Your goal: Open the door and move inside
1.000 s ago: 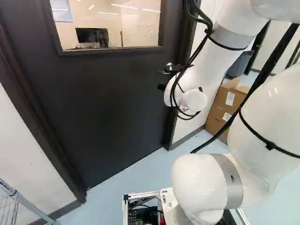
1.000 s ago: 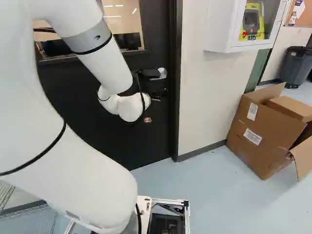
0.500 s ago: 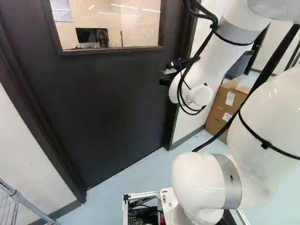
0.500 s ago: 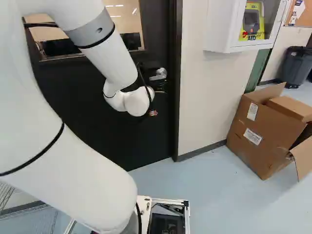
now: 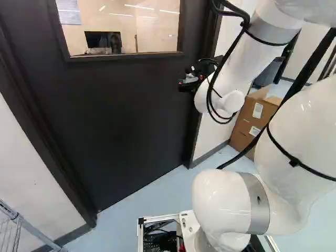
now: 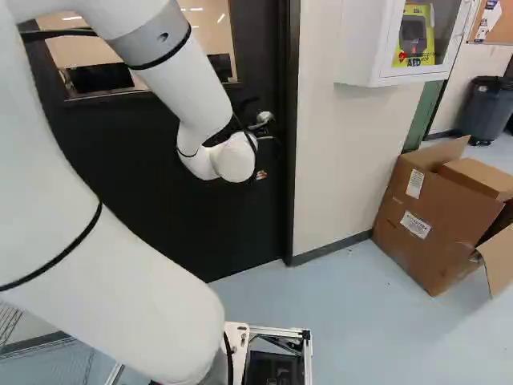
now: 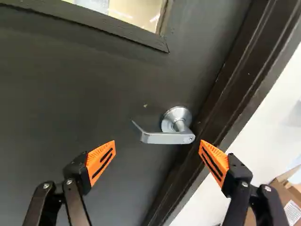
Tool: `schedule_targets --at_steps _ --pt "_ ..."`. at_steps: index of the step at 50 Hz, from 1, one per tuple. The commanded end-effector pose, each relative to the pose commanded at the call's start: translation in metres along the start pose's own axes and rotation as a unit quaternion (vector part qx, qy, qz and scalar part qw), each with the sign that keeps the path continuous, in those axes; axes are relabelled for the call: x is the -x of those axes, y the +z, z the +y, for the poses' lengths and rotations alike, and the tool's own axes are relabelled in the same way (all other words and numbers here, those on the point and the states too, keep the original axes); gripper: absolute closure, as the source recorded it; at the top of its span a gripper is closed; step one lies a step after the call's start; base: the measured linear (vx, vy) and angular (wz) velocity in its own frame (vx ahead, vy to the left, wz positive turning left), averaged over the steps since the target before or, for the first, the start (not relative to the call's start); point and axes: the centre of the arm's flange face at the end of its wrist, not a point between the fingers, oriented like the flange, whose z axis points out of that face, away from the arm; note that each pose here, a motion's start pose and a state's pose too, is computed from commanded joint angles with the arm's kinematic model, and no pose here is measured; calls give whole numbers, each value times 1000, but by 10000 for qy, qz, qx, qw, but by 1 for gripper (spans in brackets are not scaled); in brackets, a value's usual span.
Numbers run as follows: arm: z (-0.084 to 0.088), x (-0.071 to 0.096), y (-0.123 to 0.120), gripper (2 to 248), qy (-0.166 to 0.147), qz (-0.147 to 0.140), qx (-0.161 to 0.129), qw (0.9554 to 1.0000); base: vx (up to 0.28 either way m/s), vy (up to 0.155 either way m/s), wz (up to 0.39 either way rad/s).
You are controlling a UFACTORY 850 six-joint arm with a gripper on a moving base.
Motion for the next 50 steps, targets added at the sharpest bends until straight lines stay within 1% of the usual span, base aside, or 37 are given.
schedule_targets --at_steps 15,26,37,50 --pt "5 -16 16 3 -415 210 -396 9981 0 0 0" --pt "10 -24 31 3 -508 296 -475 9971 0 0 0" --pt "13 -25 45 3 -511 302 -505 9970 0 0 0" --pt "12 -15 57 3 -460 205 -575 9971 0 0 0"
